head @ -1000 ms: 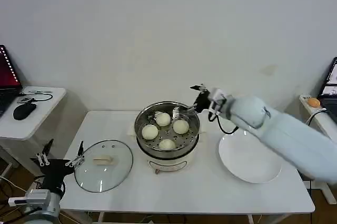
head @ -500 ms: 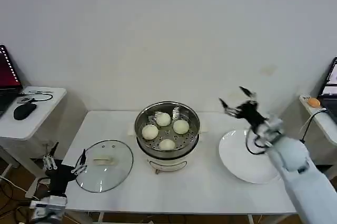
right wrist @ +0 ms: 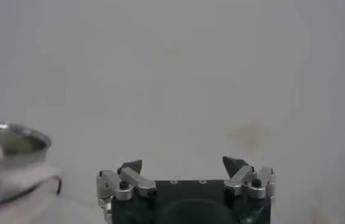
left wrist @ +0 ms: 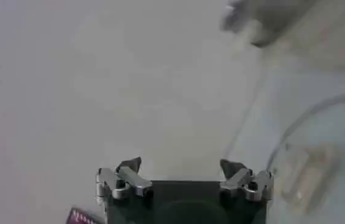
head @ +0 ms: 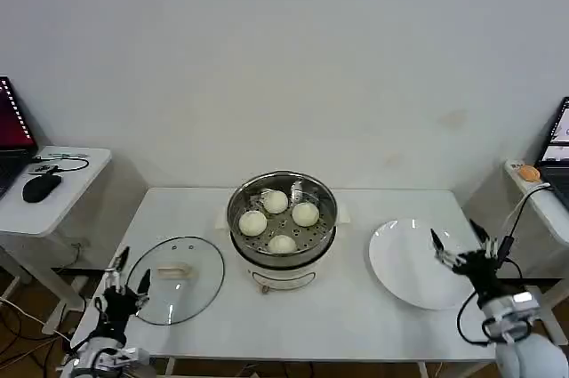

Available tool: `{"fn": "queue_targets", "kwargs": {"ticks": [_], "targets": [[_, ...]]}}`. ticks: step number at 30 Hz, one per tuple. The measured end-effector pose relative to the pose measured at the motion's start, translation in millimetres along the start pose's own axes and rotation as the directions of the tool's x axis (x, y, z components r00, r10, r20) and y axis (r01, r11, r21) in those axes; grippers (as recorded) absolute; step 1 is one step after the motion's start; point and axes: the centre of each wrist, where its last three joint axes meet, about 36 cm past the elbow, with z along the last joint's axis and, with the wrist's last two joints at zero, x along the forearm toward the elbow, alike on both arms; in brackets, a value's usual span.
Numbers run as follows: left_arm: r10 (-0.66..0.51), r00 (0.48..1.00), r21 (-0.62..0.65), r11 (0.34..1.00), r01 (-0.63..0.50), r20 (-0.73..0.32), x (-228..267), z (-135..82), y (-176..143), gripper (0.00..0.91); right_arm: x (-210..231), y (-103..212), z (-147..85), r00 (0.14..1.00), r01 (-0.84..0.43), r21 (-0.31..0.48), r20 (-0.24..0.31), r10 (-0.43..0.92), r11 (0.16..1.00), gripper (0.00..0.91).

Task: Take steamed baozi put them in steamer then cover it.

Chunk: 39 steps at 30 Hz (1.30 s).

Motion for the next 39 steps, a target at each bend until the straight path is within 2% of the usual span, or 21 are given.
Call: {"fn": "queue_targets", "kwargs": {"ticks": [5,12,21,39], "targets": [[0.041,0.999,-0.117,0.992,-0.038,0.018,-9,3,-17,0.907,25,9,5,1.000,-0.018,-0.027,-0.025,0.017,0.999,0.907],[0.089,0.996,-0.203,0.976,-0.080,0.033,-22,6,-34,0.907,48,19,4,0.998,-0.041,-0.041,-0.040,0.039,0.998,0.907],[0.114,0.993,-0.240,0.965,-0.101,0.037,-41,6,-51,0.907,65,31,5,0.997,-0.055,-0.046,-0.059,0.052,0.997,0.907],[0.111,0.993,-0.275,0.956,-0.099,0.028,-83,11,-60,0.907,82,43,15,0.994,-0.065,-0.041,-0.088,0.061,0.997,0.907]]}}
